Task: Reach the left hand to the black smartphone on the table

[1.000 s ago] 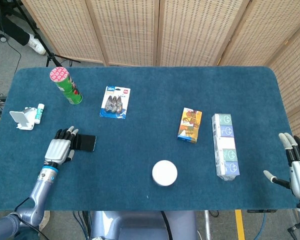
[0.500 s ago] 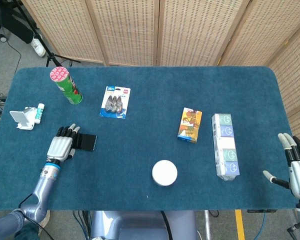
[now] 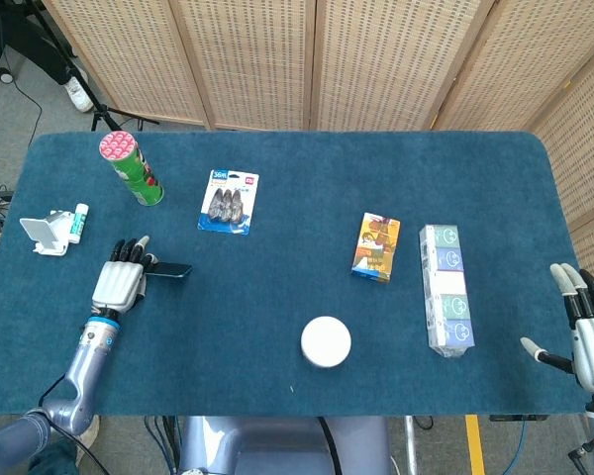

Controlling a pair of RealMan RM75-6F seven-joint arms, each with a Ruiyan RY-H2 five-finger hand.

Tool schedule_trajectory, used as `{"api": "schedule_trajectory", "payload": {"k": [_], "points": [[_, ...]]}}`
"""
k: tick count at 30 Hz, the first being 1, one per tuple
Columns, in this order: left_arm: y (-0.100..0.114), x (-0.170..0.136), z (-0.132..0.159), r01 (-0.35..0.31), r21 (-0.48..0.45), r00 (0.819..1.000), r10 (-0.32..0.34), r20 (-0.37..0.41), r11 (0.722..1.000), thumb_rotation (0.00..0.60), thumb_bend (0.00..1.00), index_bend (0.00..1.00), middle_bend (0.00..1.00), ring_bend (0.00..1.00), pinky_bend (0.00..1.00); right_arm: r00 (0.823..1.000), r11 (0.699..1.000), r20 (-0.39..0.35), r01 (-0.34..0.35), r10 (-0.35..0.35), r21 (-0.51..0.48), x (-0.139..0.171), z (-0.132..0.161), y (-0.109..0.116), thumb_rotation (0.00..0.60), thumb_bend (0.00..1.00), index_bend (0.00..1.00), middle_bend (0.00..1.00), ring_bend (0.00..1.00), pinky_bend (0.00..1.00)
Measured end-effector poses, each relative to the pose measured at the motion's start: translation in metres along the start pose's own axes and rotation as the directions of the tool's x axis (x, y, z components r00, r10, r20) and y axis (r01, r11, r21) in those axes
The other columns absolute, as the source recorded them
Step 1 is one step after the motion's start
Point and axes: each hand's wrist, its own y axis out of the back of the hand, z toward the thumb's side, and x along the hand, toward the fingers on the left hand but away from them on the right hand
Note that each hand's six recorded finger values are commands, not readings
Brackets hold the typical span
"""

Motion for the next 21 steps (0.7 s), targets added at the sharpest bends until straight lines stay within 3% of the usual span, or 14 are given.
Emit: {"api": "schedule_trajectory", "payload": {"k": [8, 9, 11, 12, 14, 21], "points": [[0.017, 0.018, -0.002, -0.024, 0.026, 0.999, 0.024, -0.028, 0.999, 0.600, 0.71, 0.59, 0.10, 0.00, 0.00, 1.000, 1.000, -0.003, -0.012, 0.012, 0.002, 0.000, 0.001, -0.003, 0.600, 0.00, 0.03, 0.00, 0.00, 0.00], [0.018, 0.020, -0.002, -0.026, 0.027, 0.999, 0.026, -0.032, 0.999, 0.600, 0.67, 0.53, 0.07, 0.00, 0.00, 1.000, 1.000, -0.003, -0.013, 0.013, 0.003, 0.000, 0.001, -0.003, 0.600, 0.00, 0.03, 0.00, 0.00, 0.00], [0.022, 0.026, -0.001, -0.028, 0.039, 0.999, 0.030, -0.038, 0.999, 0.600, 0.57, 0.34, 0.02, 0.00, 0.00, 1.000, 1.000, -0.001, -0.015, 0.015, 0.006, 0.000, 0.001, -0.004, 0.600, 0.00, 0.03, 0.00, 0.00, 0.00], [0.023, 0.028, -0.001, -0.025, 0.045, 0.999, 0.027, -0.041, 0.999, 0.600, 0.51, 0.20, 0.00, 0.00, 0.00, 1.000, 1.000, 0.001, -0.015, 0.015, 0.007, 0.000, 0.001, -0.004, 0.600, 0.00, 0.03, 0.00, 0.00, 0.00], [0.024, 0.034, -0.002, -0.013, 0.056, 0.998, 0.016, -0.058, 0.998, 0.600, 0.43, 0.04, 0.00, 0.00, 0.00, 1.000, 1.000, 0.004, -0.016, 0.016, 0.008, 0.000, 0.000, -0.004, 0.600, 0.00, 0.03, 0.00, 0.00, 0.00], [0.036, 0.047, 0.003, -0.037, 0.046, 0.996, 0.040, -0.081, 0.998, 0.600, 0.36, 0.00, 0.00, 0.00, 0.00, 1.000, 1.000, 0.007, -0.021, 0.021, 0.007, -0.001, 0.000, -0.005, 0.600, 0.00, 0.03, 0.00, 0.00, 0.00]]}}
